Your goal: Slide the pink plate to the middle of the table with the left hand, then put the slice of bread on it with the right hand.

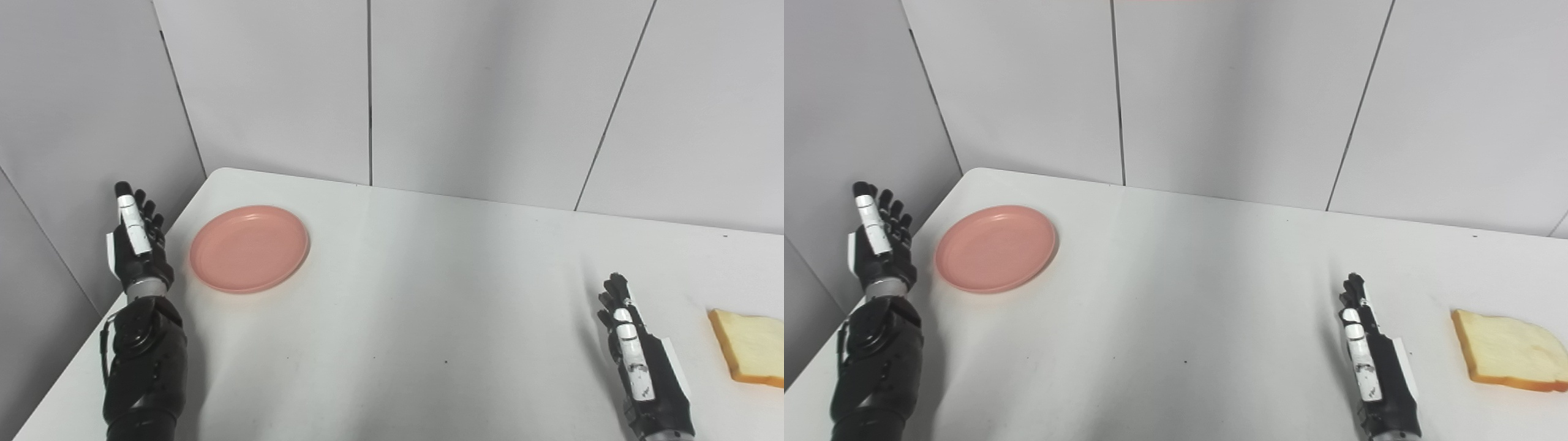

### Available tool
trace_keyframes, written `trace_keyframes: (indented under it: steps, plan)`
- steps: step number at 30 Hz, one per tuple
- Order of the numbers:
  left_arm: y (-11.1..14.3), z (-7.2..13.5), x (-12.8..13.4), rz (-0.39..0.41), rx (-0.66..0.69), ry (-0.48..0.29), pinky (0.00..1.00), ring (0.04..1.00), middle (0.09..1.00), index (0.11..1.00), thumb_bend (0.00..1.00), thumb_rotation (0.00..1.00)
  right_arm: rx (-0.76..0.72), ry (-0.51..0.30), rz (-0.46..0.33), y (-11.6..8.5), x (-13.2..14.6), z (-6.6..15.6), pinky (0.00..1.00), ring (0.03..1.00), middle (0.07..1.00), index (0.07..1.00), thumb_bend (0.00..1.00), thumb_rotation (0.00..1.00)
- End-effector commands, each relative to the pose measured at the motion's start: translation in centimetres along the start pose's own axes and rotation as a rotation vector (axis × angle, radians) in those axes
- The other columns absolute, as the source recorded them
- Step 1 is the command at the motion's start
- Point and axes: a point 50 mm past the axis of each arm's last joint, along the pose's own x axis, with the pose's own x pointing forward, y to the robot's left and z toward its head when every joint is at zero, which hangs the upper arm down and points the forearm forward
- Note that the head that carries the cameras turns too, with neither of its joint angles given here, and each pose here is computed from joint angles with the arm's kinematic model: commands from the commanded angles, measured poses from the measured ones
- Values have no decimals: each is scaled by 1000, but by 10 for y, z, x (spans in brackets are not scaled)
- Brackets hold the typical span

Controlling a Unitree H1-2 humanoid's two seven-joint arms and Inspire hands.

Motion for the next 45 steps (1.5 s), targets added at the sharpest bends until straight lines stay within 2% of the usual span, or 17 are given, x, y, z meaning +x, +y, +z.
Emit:
trace_keyframes:
  steps: [1,10,17,29,40,45]
  plan:
    - [-10,30,20,-40,-21,-110,1000,1000,999,1000,881,929,8,-87,-3,0,8,16,1000,1000,1000,1000,216,1000]
    - [-6,24,21,-16,-15,-84,994,996,991,1000,856,933,-9,-80,-7,0,7,17,1000,1000,1000,1000,206,1000]
    - [-8,17,21,-29,7,-59,987,998,988,1000,855,930,-7,-87,-5,0,7,18,1000,1000,1000,1000,202,1000]
    - [-10,4,23,-7,-41,-3,1000,990,980,1000,867,904,1,-80,-2,-2,9,16,1000,1000,1000,1000,217,1000]
    - [-17,-9,22,-29,-58,59,1000,1000,993,1000,872,931,-2,-84,2,-2,9,16,1000,1000,1000,1000,221,1000]
    - [-24,-13,22,-50,-28,50,1000,1000,991,1000,854,929,-13,-84,2,-2,9,16,1000,1000,1000,1000,211,1000]
